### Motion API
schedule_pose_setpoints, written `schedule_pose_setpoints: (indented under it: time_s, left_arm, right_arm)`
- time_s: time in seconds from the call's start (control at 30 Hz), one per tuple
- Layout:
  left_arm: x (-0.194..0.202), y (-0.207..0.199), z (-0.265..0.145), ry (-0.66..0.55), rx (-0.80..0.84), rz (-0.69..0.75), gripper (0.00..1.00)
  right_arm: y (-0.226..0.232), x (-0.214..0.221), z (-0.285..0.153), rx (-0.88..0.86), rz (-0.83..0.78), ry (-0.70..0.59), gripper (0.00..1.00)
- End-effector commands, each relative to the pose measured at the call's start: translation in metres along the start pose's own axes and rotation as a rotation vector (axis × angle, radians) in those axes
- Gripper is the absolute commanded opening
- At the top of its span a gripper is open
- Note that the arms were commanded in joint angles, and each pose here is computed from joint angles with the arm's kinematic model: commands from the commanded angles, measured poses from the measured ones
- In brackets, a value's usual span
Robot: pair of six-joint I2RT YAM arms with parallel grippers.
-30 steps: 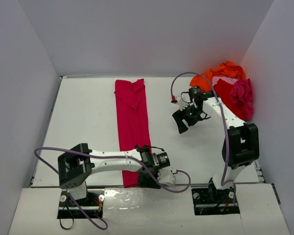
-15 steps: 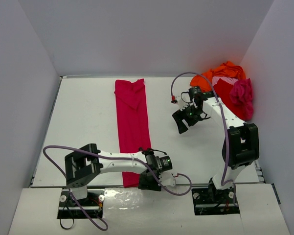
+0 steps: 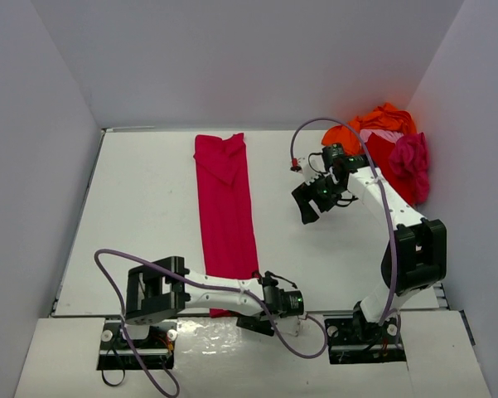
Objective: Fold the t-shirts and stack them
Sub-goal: Grab the bottom of the folded rectangular tshirt with left arm
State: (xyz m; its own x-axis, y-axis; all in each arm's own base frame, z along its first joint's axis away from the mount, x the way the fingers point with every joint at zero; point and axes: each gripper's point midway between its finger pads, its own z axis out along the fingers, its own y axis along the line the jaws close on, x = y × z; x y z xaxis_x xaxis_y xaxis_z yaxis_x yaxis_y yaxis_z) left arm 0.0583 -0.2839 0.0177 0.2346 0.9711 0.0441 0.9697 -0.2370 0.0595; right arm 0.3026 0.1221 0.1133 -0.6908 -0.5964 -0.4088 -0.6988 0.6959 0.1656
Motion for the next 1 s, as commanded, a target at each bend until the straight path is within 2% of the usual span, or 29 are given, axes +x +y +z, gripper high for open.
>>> schedule_pose_setpoints:
  time_s: [0.0,0.3,0.47,0.6,0.97]
  left_arm:
    - [-0.012,-0.002,0.045,-0.004,-0.006,0.006,0.44]
    - [-0.004,0.022,0.044,0.006,-0.064,-0.047,0.40]
    - [0.006,0.037,0.044,0.000,-0.063,-0.103,0.23]
    - [0.009,0.048,0.044,0.000,-0.081,-0.126,0.23]
    - [0.006,0.045,0.044,-0.003,-0.055,-0.122,0.26]
  right_arm:
    - [0.016,-0.006,-0.018,-0.012,-0.035,-0.056,0.73]
    - [0.022,-0.008,-0.016,-0.018,-0.058,-0.054,0.73]
    - [0.024,-0.009,-0.013,-0.027,-0.060,-0.047,0.73]
    - [0.024,-0.011,-0.012,-0.021,-0.058,-0.045,0.74]
    - [0.025,-0.010,-0.008,-0.020,-0.061,-0.027,0.74]
